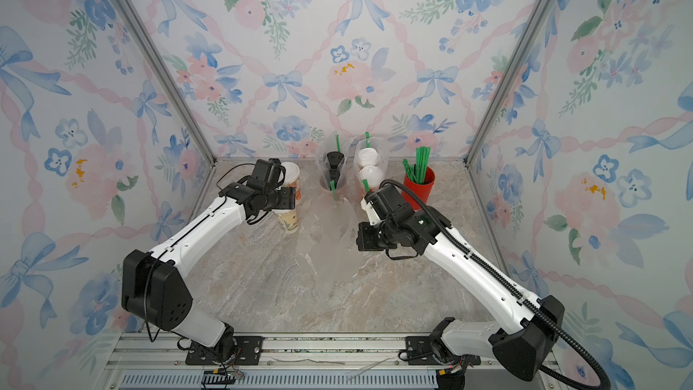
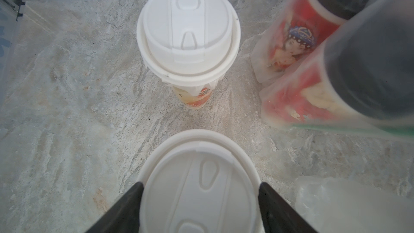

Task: Pack milk tea into plastic carrier bags
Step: Pick up the milk tea cup at the center of the board.

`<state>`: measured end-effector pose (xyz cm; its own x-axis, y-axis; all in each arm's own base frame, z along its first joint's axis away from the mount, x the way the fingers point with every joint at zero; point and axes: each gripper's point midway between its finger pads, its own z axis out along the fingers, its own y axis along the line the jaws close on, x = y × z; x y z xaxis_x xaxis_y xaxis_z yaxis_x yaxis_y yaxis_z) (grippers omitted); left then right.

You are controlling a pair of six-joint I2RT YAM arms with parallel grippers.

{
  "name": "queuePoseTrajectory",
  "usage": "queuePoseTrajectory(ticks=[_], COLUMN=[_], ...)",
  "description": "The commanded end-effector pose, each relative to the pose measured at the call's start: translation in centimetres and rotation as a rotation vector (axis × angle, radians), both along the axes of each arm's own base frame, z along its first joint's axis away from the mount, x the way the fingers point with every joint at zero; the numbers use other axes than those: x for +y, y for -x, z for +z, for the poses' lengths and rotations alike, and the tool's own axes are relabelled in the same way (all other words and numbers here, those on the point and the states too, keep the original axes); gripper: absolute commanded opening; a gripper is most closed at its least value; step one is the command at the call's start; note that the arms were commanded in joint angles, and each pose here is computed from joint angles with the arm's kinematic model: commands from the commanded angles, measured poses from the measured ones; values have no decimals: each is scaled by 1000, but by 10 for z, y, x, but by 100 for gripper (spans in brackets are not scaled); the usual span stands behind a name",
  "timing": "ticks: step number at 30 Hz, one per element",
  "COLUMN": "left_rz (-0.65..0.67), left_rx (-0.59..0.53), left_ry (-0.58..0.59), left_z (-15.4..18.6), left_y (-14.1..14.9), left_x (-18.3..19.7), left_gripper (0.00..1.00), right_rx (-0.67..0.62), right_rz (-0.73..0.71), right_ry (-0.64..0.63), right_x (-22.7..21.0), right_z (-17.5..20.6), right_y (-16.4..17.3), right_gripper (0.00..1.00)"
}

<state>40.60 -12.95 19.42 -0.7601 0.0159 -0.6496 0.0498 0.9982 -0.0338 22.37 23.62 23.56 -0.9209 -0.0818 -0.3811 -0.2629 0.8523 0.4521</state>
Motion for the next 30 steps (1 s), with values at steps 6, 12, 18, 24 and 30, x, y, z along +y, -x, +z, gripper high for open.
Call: queuePoseTrajectory(ticks=[6,12,18,24,30], left_rz=[-9,-9,-17,-42,-64], left_rx=[72,61,12,-71,-133], left_ry=[-40,-44,-19,38,92], left_z=[-24,-20,2,42,84], left_y=[10,12,10,13,20], left_x=[6,7,5,-1,-8], left_gripper=[73,67,63,59,56], right_rx=[2,3,-1,-2,2], right_rz=[4,6,7,12,19], right_ry=[-6,-5,-4,-4,-2], right_x=[4,5,6,7,9], right_z=[6,6,8,8,6], right_y=[0,0,-1,-2,-3], right_gripper=[0,0,0,0,0])
